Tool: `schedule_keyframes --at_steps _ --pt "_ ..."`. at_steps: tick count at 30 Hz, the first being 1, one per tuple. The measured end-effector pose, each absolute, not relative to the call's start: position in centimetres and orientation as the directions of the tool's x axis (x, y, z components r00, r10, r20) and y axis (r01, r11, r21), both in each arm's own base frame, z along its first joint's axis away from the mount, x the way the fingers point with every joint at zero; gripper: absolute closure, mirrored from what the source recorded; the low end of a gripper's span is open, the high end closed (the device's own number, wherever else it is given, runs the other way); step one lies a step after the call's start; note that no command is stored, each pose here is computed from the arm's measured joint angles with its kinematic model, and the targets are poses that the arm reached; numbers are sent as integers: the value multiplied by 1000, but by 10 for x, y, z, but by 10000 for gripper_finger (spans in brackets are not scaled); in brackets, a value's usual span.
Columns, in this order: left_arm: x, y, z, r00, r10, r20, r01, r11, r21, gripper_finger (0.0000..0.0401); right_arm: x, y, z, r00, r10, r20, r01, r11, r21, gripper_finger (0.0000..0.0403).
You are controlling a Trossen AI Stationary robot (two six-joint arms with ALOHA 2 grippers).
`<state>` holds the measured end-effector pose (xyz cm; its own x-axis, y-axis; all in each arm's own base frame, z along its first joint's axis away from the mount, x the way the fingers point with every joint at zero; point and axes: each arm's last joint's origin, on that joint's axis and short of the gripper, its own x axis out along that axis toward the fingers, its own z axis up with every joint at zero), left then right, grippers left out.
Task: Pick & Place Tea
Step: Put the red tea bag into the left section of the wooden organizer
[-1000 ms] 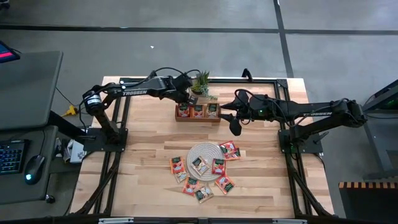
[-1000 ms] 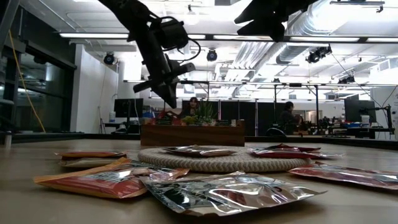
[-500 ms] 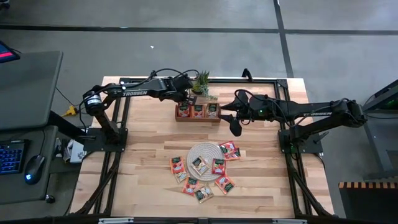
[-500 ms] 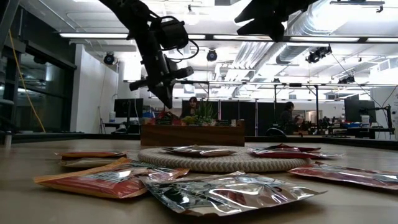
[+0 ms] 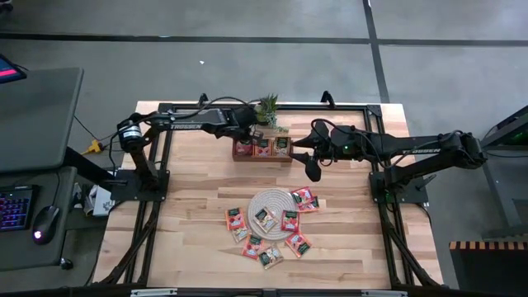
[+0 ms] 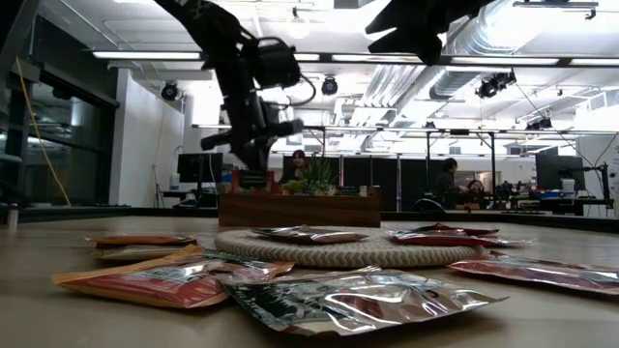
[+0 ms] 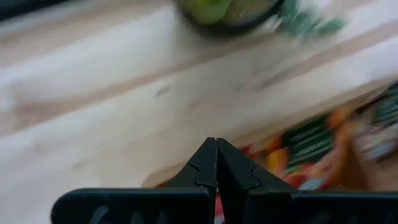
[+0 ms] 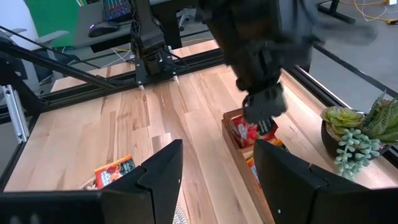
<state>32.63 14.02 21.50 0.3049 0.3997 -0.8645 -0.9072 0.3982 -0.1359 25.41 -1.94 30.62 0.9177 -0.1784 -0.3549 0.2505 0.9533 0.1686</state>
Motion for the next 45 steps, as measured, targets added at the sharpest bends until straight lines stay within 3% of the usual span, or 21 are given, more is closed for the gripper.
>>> schedule_keyframes --at_steps 11,22,29,33,38,45 --pt "325 142 216 272 448 -852 -923 371 -99 401 254 -19 305 915 -173 -363 247 954 168 210" --pt "321 139 221 281 426 -860 -907 410 -93 401 253 -19 304 908 -172 -381 250 954 165 210" --pt "310 135 244 313 439 -842 -890 445 -99 401 253 -19 304 908 -173 -381 251 954 165 210" --pt "299 132 252 329 352 -876 -853 509 -115 401 253 -19 304 908 -174 -381 251 954 165 210" --pt "300 127 250 394 185 -900 -666 732 -142 401 253 -19 304 907 -178 -381 255 953 163 210" --pt "298 129 250 389 176 -904 -516 855 -56 401 253 -19 304 907 -178 -381 254 954 161 210"
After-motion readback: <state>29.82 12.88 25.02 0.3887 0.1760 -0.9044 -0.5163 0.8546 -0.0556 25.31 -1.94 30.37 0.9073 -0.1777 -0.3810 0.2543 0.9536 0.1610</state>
